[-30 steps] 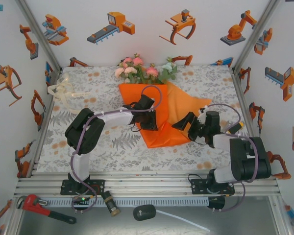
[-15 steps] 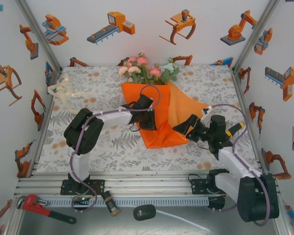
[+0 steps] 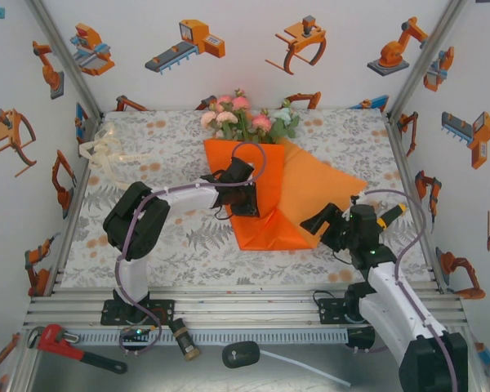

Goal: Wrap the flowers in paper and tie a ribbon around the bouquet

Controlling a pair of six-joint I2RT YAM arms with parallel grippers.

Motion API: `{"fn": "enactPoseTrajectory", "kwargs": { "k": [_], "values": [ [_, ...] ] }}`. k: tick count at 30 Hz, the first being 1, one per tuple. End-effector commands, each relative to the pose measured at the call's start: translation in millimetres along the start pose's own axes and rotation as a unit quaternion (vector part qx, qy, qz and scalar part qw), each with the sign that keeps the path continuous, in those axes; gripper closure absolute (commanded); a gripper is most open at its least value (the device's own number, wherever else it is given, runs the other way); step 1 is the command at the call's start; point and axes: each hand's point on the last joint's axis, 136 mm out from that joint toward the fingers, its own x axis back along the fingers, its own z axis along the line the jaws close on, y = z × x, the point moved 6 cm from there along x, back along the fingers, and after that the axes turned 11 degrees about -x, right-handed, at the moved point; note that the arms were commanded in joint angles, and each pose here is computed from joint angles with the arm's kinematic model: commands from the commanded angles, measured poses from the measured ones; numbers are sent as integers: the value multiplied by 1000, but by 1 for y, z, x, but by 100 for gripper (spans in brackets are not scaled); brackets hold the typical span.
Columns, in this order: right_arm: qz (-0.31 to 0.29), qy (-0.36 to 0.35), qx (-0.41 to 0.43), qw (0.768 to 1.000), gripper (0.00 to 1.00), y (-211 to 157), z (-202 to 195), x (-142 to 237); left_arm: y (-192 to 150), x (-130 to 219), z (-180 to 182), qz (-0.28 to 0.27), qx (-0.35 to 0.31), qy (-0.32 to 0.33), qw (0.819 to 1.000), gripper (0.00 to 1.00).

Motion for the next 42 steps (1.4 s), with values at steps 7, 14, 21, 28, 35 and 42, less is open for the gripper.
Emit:
{"fn": "enactPoseTrajectory", "kwargs": {
  "k": [7,14,21,28,35,42],
  "values": [
    [-13,-34,-18,999,71,7,-8,-14,4,12,-1,-15,3,2,1000,71],
    [-85,-52,36,994,96,23,6,17,-1,10,-12,0,-33,4,999,70],
    [-27,81,86,993,100,22,57,13,-9,3,0,18,-40,52,998,70],
    [62,135,99,984,28,-3,64,-3,-8,2,1,17,-34,57,998,70],
    [96,127,64,985,14,-21,37,-18,-5,6,-2,9,-36,51,998,70],
    [32,8,47,998,11,-18,1,-1,-3,5,-5,6,-35,41,999,70]
  ]
}}
